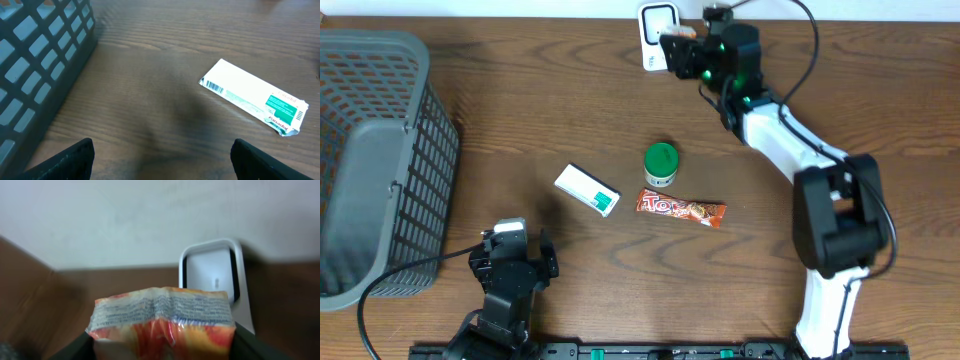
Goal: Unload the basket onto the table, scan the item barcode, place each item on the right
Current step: 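Lift the snack bag and carry it to the white scanner, then move the snack bag to the table's right edge and release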
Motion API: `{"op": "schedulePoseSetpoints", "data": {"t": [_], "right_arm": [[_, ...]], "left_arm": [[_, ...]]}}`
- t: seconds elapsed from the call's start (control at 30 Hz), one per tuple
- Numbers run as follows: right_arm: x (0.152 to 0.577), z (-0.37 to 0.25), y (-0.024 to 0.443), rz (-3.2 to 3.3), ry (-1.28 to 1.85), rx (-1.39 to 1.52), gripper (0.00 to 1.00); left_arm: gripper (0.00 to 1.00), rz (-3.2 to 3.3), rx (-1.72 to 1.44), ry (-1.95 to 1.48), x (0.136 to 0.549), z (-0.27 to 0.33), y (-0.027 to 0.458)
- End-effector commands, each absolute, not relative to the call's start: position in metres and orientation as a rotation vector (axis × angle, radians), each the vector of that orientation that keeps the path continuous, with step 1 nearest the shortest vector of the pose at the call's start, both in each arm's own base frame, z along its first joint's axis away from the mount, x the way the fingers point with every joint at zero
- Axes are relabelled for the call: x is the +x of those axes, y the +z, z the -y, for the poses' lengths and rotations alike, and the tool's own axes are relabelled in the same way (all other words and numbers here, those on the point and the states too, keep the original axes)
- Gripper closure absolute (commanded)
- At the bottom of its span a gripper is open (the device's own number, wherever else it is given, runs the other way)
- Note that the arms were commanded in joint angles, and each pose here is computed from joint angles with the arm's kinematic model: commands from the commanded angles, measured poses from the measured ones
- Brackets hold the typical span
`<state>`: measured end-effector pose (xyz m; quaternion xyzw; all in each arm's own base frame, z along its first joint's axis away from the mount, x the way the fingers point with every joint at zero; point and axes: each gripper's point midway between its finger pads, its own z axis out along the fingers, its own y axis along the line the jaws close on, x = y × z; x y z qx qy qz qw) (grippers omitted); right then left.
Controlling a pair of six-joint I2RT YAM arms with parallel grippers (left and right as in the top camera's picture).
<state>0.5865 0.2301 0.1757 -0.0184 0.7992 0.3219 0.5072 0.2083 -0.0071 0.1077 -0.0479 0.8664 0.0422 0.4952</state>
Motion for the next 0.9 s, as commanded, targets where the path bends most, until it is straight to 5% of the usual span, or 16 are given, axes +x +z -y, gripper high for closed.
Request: {"op": "schedulePoseSetpoints", "data": {"t": [0.0, 0.2, 0.53, 0.87], "right_arm": [[0.620, -0.241, 0.198, -1.829, 0.649, -0.114, 0.38], [0.662, -0.259, 0.163, -1.833, 0.485, -0.125, 0.36], [0.674, -0.250, 0.115, -1.926, 0.367, -0.073, 0.35], [0.657, -0.227, 0.211, -1.967, 0.302, -0.101, 0.40]], "left_arm": [[0.13, -2.086, -0.139, 0.107, 0.209, 0.004, 0.110], [0.13, -2.086, -0.139, 0.107, 0.209, 0.004, 0.110], [0.13, -2.086, -0.139, 0.107, 0.209, 0.004, 0.110], [0.13, -2.086, -0.139, 0.107, 0.209, 0.004, 0.110]]}}
